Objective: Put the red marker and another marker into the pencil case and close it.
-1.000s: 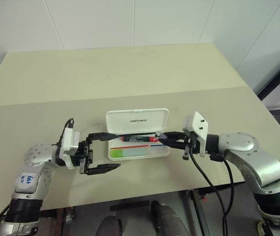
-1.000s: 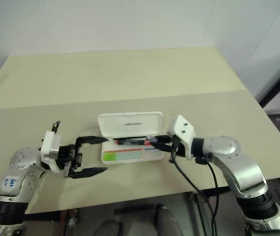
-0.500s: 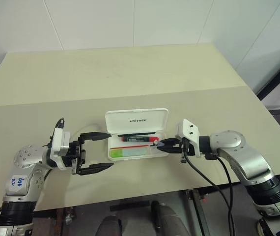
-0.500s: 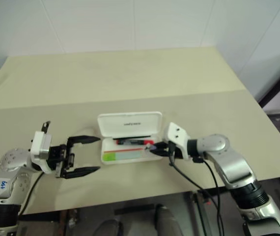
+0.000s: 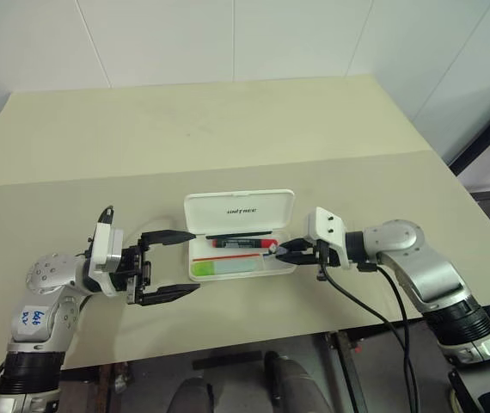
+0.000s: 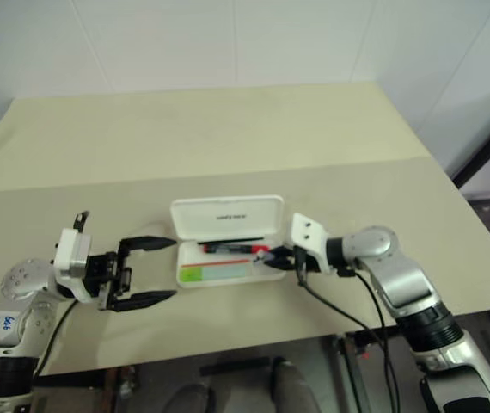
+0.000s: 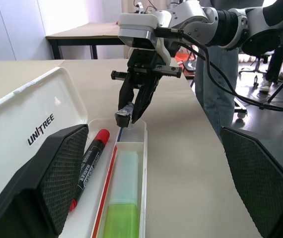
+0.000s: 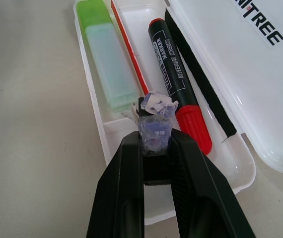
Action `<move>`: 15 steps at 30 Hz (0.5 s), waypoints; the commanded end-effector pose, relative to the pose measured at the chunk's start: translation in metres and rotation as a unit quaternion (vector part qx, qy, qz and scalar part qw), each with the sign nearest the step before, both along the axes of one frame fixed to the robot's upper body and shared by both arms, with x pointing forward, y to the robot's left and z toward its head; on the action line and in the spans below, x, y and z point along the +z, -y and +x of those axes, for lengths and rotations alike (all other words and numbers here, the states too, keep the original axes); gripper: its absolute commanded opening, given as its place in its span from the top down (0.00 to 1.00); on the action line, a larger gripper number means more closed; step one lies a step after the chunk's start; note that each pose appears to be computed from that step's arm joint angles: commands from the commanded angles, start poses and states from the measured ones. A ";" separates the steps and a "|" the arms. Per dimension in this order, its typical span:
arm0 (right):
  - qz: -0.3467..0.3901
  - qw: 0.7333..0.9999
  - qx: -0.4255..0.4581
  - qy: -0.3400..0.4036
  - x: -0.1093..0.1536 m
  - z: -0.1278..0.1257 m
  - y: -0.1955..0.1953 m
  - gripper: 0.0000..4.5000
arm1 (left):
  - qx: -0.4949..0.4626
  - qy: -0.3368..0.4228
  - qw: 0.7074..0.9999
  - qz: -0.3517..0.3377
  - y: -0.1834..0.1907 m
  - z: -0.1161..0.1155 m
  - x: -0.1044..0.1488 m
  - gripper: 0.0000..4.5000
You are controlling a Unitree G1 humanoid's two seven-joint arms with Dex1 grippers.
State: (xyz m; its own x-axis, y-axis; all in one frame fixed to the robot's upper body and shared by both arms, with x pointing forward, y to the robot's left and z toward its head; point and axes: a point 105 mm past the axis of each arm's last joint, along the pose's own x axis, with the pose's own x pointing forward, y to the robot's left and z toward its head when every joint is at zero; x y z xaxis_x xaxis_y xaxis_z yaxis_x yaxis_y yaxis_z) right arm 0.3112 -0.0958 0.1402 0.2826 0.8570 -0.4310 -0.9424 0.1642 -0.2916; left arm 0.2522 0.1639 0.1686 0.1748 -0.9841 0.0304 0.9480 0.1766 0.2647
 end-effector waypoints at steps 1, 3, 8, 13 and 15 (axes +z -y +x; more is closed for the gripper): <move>0.001 1.000 0.020 0.021 0.008 0.000 -0.004 0.92 | -0.014 0.020 1.000 -0.014 0.006 -0.003 0.010 0.00; -0.002 1.000 0.023 0.021 0.007 0.001 -0.003 0.92 | -0.013 0.020 1.000 -0.014 0.006 -0.003 0.010 0.00; -0.013 0.999 0.025 0.018 0.004 0.003 -0.001 0.53 | -0.013 0.021 1.000 -0.015 0.007 -0.002 0.010 0.00; -0.017 0.999 0.025 0.024 0.007 0.003 0.002 0.12 | -0.014 0.022 1.000 -0.016 0.008 -0.002 0.011 0.00; -0.016 0.999 0.025 0.027 0.008 0.002 0.002 0.00 | -0.016 0.022 0.999 -0.018 0.010 -0.003 0.011 0.00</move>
